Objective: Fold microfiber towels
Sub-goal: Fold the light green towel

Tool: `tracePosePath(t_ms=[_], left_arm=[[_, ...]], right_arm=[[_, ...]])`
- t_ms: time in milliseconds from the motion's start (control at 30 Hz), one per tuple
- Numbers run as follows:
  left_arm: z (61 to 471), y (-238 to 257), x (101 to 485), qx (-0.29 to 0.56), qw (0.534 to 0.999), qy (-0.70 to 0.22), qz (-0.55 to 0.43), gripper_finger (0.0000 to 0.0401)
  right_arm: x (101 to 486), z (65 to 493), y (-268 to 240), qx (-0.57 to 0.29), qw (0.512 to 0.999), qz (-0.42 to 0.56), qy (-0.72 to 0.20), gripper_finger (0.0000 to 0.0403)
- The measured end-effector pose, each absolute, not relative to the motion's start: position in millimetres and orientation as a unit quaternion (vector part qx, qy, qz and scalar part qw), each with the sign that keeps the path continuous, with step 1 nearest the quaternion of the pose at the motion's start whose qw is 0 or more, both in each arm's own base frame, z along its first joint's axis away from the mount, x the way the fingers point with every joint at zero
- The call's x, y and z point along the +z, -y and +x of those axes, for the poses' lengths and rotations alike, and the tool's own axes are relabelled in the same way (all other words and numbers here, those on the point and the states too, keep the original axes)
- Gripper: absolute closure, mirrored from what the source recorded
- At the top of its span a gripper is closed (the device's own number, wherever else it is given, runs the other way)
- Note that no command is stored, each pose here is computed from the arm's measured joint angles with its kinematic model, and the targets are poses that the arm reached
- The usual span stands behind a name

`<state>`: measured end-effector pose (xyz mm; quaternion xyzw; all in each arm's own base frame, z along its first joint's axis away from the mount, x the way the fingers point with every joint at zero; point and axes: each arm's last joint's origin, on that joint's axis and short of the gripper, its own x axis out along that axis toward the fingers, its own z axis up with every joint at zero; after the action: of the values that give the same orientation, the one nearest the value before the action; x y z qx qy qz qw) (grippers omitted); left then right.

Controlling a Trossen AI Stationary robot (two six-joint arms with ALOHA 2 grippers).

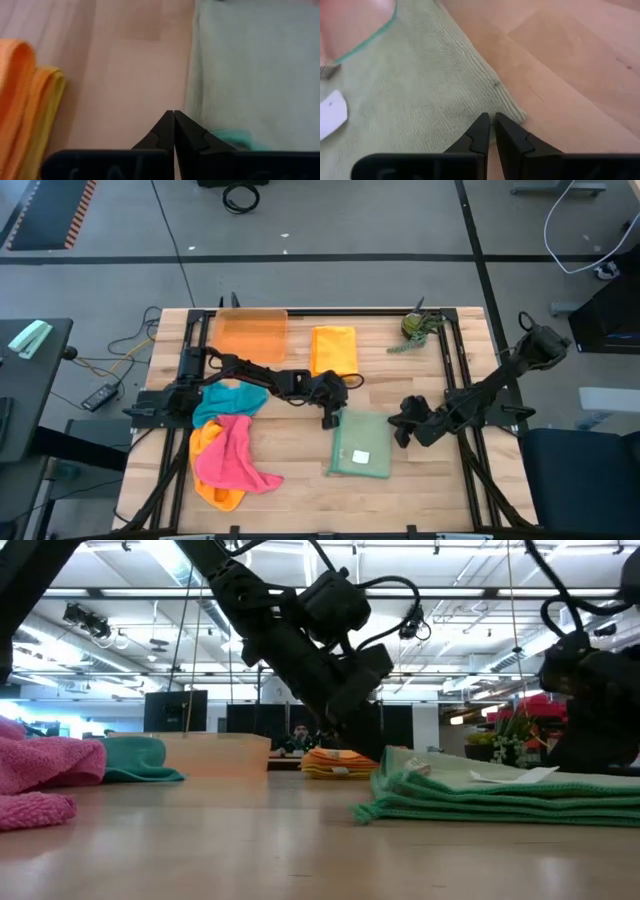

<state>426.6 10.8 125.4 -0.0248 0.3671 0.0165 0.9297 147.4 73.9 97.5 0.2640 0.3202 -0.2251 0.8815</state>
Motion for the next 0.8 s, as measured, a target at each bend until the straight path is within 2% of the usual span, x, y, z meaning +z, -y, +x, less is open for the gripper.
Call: tracePosePath(t_ms=[200,400,500,600,700,800], left_arm=[[425,-13,129,0.053,0.928,-0.367,-0.010,0.0396],[418,-3,177,0.063,0.945,-0.322,-0.006,0.0381],[409,5,195,0.070,0.943,-0.324,-0.044,0.0380],[401,14,202,0.085,0.929,-0.340,-0.122,0.0378],[393,25,197,0.077,0.907,-0.383,-0.155,0.0358],[392,35,194,0.076,0.898,-0.393,-0.184,0.0319]], right_arm=[[100,151,-71,-0.232,0.879,0.266,-0.321,0.0364],[123,158,-74,-0.199,0.898,0.263,-0.290,0.0364],[134,157,-72,-0.195,0.896,0.291,-0.273,0.0364],[140,153,-71,-0.191,0.882,0.330,-0.276,0.0361],[142,150,-70,-0.188,0.873,0.350,-0.283,0.0346],[142,147,-70,-0.194,0.864,0.363,-0.290,0.0313]])
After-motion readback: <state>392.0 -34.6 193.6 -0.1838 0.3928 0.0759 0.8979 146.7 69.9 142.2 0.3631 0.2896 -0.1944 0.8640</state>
